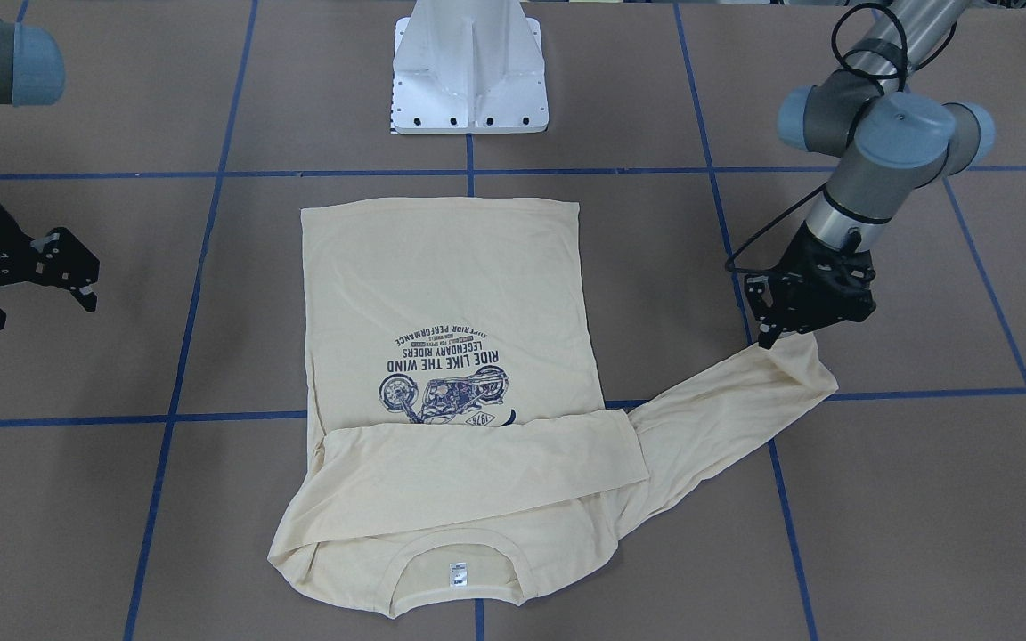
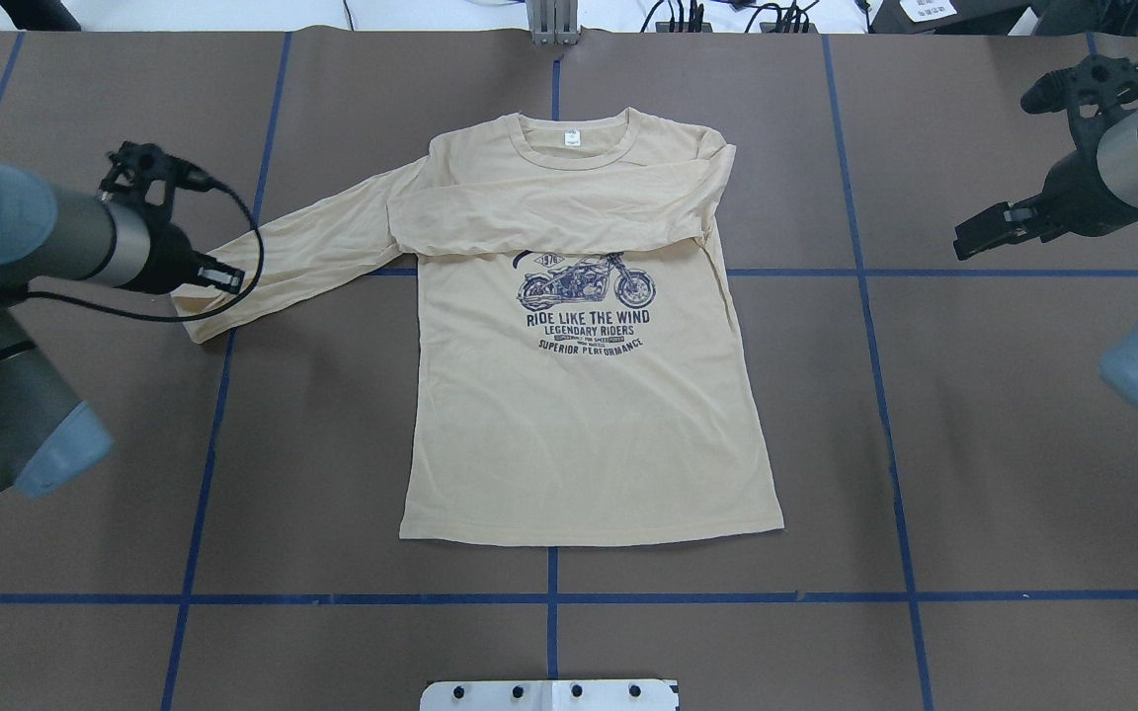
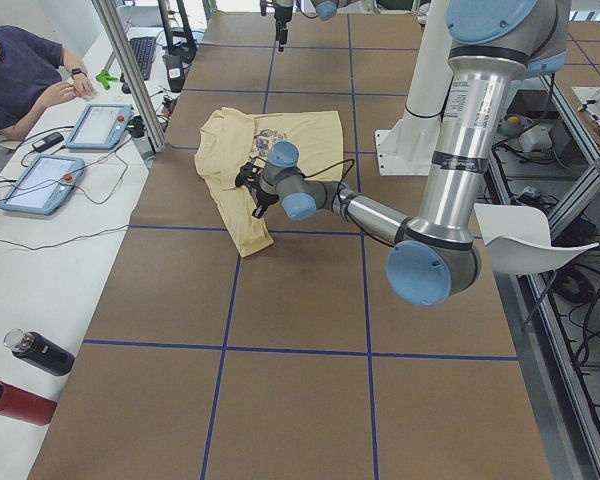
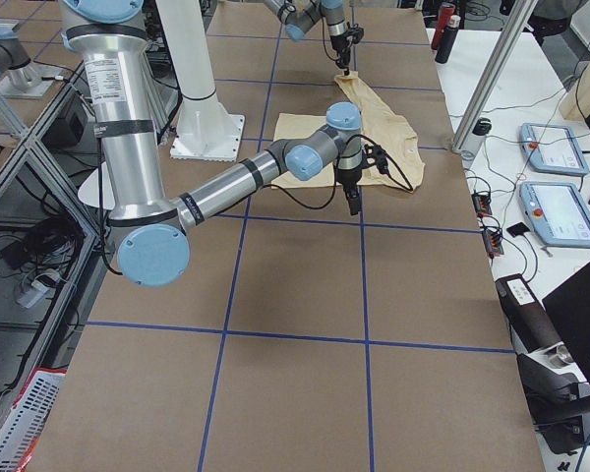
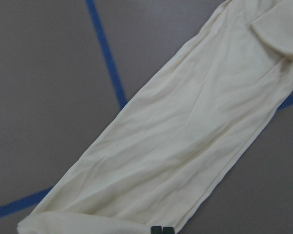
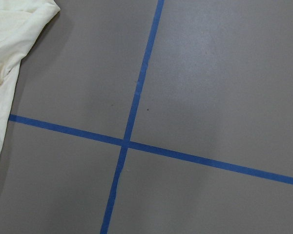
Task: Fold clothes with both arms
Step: 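Grasp the sleeve cuff with the left gripper and fold it across the body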
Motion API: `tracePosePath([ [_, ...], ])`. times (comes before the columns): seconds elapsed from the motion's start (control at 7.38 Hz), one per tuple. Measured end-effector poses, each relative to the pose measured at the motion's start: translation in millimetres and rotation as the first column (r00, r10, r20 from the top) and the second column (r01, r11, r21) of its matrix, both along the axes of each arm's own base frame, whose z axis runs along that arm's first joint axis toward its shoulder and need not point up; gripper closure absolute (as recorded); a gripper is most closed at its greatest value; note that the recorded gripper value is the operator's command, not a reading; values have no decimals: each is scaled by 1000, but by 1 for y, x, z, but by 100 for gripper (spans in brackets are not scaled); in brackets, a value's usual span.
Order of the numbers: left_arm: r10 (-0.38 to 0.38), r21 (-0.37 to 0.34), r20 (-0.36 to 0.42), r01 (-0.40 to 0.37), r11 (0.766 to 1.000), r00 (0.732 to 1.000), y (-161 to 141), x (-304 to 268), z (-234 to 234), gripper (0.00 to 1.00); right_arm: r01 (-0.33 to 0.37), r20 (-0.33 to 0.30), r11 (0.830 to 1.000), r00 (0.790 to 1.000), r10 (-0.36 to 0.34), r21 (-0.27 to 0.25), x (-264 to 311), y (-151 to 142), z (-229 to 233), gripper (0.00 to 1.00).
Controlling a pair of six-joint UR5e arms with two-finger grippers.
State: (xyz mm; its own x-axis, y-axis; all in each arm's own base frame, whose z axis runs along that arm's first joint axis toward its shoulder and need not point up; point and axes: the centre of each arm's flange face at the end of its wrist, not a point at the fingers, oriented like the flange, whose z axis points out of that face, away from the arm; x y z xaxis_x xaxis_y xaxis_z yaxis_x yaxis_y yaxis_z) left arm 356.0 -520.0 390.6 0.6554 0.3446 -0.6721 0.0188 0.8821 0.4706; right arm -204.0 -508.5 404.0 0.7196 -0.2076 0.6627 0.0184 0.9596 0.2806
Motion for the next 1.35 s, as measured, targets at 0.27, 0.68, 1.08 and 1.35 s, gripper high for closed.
tracePosePath([
  [0.27,12,-30,9,-12,999,1000,-28,29,-99,100,-1,1,1000,1000,1,0,0,0,-1,0],
  [0.68,-29,-117,-24,26,993,999,-58,63,-236,100,-1,1,1000,1000,1,0,0,0,-1,0],
  [1.08,-120,-277,-9,113,954,993,-115,125,-356,100,-1,2,1000,1000,1,1,0,0,-1,0],
  [1.35,-158,-355,13,152,923,987,-124,182,-391,100,-2,2,1000,1000,2,1,0,0,-2,0],
])
